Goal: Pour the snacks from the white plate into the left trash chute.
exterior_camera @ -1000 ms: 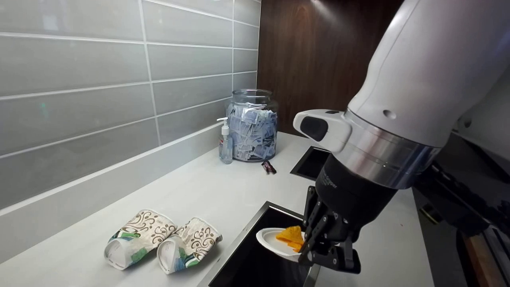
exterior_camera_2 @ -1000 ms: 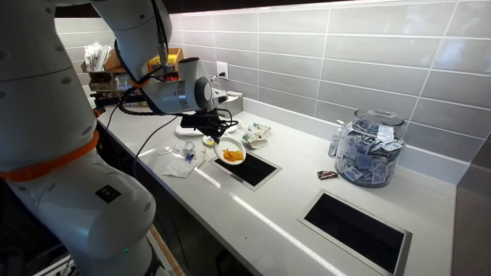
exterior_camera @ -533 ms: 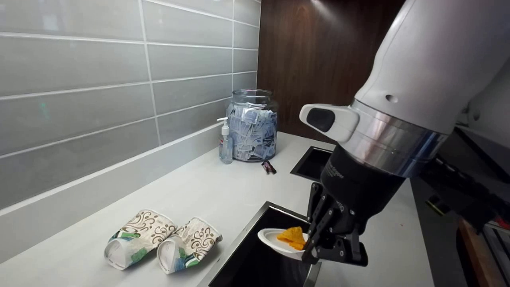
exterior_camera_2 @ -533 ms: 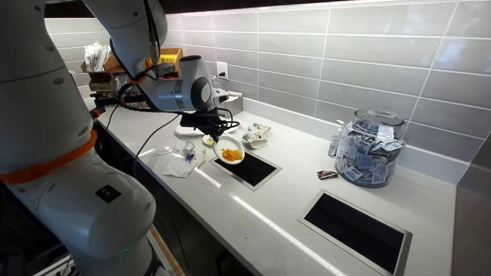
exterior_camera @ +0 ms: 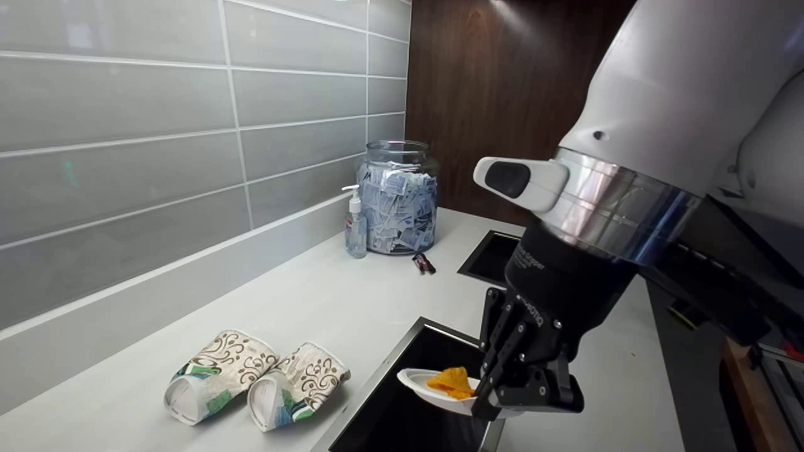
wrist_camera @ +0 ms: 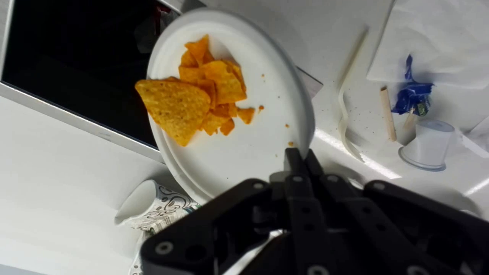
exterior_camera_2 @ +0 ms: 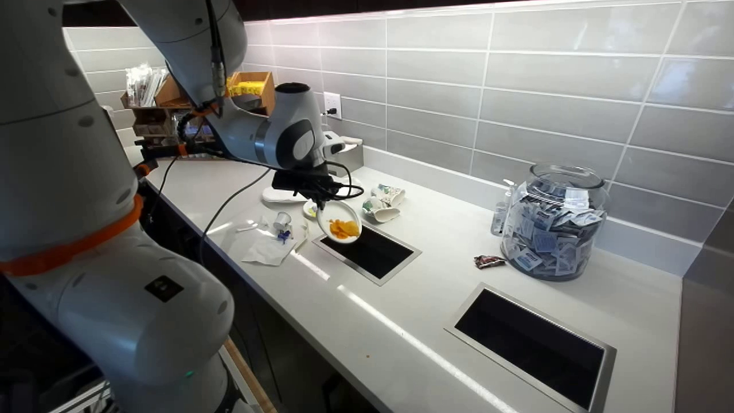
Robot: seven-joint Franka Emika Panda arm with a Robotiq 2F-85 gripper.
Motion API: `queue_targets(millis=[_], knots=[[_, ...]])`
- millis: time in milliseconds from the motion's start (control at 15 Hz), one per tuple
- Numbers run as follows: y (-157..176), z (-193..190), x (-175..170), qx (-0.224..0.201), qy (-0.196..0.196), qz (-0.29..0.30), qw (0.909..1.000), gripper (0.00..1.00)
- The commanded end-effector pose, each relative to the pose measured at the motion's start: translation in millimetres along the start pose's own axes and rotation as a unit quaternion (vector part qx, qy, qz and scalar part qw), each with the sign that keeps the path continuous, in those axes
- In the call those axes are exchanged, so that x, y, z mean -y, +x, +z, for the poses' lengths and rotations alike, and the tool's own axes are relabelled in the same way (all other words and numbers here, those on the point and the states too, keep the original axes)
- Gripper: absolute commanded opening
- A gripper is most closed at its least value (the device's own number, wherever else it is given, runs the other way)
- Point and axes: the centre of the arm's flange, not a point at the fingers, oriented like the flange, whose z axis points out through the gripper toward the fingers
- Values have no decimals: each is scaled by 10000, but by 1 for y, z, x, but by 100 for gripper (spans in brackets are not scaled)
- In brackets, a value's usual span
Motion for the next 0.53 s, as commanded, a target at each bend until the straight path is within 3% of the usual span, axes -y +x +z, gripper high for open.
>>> queue_targets(millis=[0,467], knots=[[-14,-12,-5,-137,163,-32,9998,1],[-13,-21,-15,-392,413,202,9982,1]])
